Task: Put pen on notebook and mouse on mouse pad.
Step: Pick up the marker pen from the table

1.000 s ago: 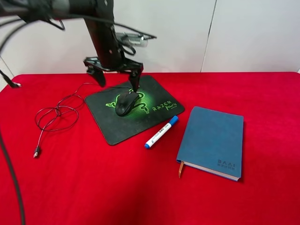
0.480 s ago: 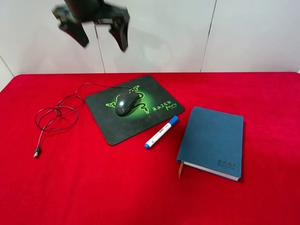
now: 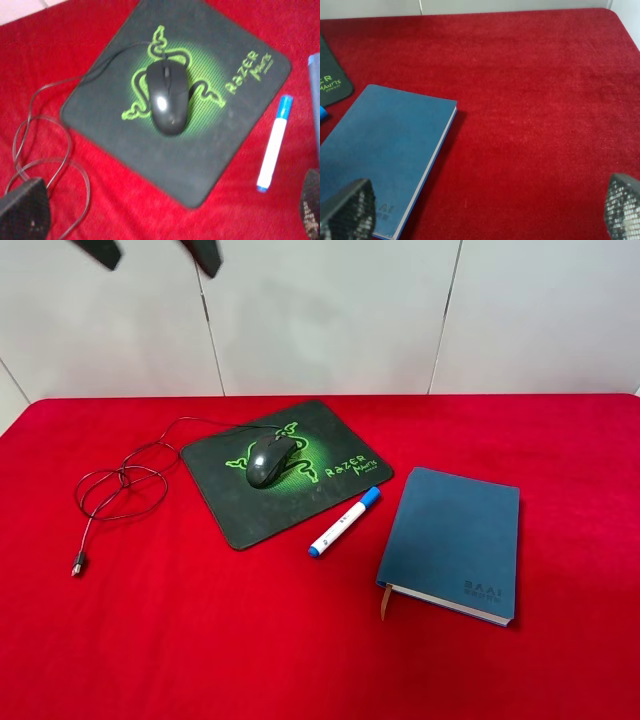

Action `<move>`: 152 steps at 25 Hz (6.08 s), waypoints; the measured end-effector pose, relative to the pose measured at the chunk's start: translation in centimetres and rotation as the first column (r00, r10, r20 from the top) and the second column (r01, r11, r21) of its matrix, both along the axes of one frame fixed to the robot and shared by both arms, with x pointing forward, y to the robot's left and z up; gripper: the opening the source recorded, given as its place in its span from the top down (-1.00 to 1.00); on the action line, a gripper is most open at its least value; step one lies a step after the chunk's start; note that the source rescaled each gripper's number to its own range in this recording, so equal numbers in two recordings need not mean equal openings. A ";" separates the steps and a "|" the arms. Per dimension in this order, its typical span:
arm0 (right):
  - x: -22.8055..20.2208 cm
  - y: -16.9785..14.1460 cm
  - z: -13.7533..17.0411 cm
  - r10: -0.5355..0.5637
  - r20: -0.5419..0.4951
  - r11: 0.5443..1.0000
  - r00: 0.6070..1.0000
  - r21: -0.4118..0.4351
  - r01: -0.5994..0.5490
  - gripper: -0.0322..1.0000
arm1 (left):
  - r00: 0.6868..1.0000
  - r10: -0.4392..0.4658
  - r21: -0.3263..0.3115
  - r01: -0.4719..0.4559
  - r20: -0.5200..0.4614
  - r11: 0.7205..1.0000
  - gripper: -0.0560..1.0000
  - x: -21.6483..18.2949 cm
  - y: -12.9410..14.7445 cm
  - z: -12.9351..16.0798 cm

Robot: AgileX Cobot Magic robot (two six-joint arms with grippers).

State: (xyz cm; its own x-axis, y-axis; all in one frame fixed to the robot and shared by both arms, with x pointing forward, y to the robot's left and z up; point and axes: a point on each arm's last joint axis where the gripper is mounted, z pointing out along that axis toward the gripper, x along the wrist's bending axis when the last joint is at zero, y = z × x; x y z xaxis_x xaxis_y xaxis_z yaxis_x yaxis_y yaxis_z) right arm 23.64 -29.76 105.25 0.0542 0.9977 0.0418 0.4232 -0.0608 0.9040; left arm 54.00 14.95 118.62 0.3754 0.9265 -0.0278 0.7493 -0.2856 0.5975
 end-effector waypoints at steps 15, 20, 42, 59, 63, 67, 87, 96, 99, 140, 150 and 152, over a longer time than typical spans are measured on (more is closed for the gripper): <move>0.0 0.0 0.0 0.000 0.000 1.000 1.000 0.000 0.000 -1.00 | 0.998 0.032 0.036 -0.030 -0.059 0.999 -0.99 -13.7 7.3 -4.0; 0.0 0.0 0.0 0.000 0.000 1.000 1.000 0.000 0.000 -1.00 | 0.998 0.057 -0.022 -0.057 0.007 0.998 -0.99 -18.4 9.7 -4.4; 0.0 0.0 0.0 0.000 0.000 1.000 1.000 0.000 0.000 -1.00 | 0.954 0.052 -0.216 0.014 0.294 0.976 -0.99 -30.3 15.4 -9.7; 0.0 0.0 0.0 0.000 0.000 1.000 1.000 0.001 0.000 -1.00 | 0.931 0.044 -0.038 -0.033 0.361 0.999 -0.99 -30.2 15.3 -10.2; 0.0 0.0 0.0 0.000 0.000 1.000 1.000 0.001 0.000 -1.00 | 0.934 0.100 -0.024 -0.098 0.344 0.995 -0.99 -29.7 15.1 -11.2; 0.0 0.0 0.0 0.000 0.000 1.000 1.000 0.001 0.000 -1.00 | 0.931 0.156 -0.043 -0.150 0.329 0.988 -0.99 -29.0 14.8 -12.5; 0.0 0.0 0.0 0.000 0.000 1.000 1.000 0.001 0.000 -1.00 | 0.865 0.251 -0.087 -0.238 0.435 0.967 -0.99 -30.6 14.9 -13.6; 0.0 0.0 0.0 0.000 0.000 1.000 1.000 0.001 0.000 -1.00 | 0.865 0.251 -0.087 -0.238 0.435 0.967 -0.99 -30.6 14.9 -13.6; 0.0 0.0 0.0 0.000 0.000 1.000 1.000 0.001 0.000 -1.00 | 0.865 0.251 -0.087 -0.238 0.435 0.967 -0.99 -30.6 14.9 -13.6; 5.1 0.6 3.9 0.113 -0.202 0.993 0.973 0.009 -0.114 -1.00 | 0.864 0.252 -0.085 -0.239 0.435 0.967 -0.99 -30.6 14.9 -13.6; 10.1 1.7 4.8 0.233 -0.367 0.972 0.901 0.070 -0.223 -1.00 | 0.864 0.252 -0.085 -0.239 0.435 0.967 -0.99 -30.6 14.9 -13.6; 11.2 1.8 5.0 0.233 -0.400 0.972 0.886 0.077 -0.221 -1.00 | 0.864 0.252 -0.085 -0.239 0.435 0.967 -0.99 -30.6 14.9 -13.6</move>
State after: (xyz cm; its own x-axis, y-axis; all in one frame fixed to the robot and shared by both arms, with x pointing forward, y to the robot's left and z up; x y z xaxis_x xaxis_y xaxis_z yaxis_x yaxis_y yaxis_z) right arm 34.88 -27.99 110.25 -0.1554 0.9834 0.0932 0.7565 0.0579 0.6514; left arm 23.42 29.85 105.01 0.1153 0.9915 0.0600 0.4518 -0.1061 0.8858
